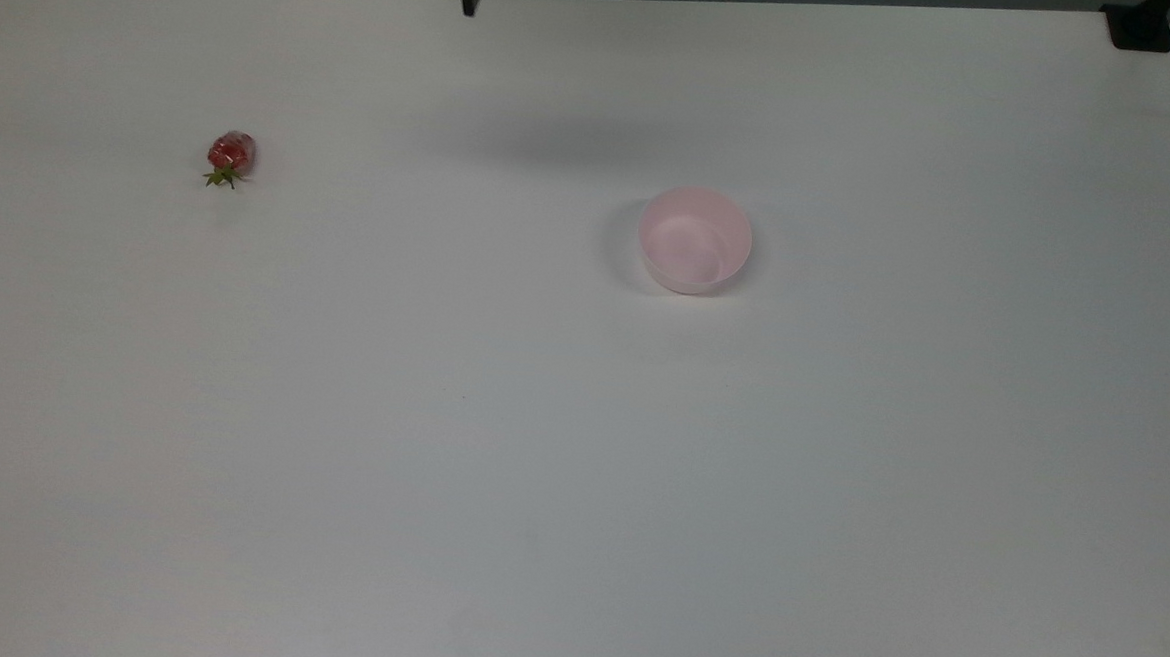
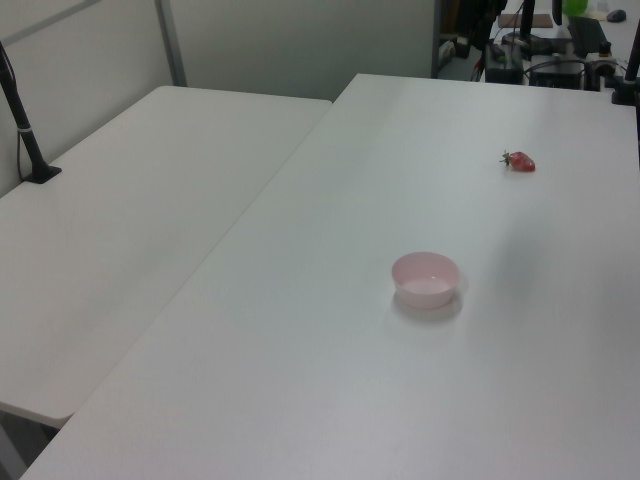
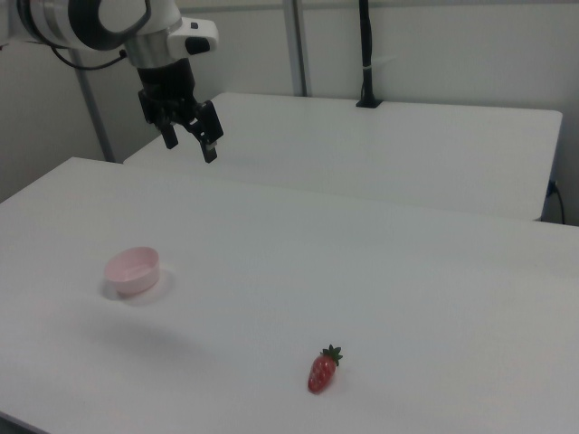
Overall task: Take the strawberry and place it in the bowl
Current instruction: 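Move the open gripper over the red strawberry and lower it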
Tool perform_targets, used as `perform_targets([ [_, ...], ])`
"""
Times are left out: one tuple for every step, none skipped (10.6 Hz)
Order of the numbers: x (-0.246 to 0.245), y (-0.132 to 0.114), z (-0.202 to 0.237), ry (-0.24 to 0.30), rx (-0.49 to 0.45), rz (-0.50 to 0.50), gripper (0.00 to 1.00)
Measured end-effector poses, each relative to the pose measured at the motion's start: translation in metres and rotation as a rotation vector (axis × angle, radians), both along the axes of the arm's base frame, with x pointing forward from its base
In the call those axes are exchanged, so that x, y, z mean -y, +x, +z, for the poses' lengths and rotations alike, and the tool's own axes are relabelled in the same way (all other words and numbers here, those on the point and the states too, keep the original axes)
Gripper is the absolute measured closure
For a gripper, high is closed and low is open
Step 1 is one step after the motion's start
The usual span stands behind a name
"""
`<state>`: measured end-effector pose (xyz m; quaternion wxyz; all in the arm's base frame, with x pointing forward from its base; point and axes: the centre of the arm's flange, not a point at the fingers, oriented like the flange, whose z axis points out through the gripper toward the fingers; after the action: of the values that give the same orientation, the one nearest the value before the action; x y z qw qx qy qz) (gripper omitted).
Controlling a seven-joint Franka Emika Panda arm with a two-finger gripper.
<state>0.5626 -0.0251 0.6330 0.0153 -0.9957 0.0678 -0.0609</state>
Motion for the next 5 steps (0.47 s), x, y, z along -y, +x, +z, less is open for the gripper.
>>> perform_targets([
  [-0.002,0.002,-0.004,0.000,-0.007,0.004,0.00],
  [-0.002,0.001,-0.007,0.001,-0.026,0.006,0.00],
  [-0.002,0.001,-0.012,0.002,-0.043,0.007,0.00],
  [-0.002,0.003,-0.015,0.002,-0.049,0.007,0.00],
  [-0.002,0.004,-0.018,0.002,-0.054,0.007,0.00],
])
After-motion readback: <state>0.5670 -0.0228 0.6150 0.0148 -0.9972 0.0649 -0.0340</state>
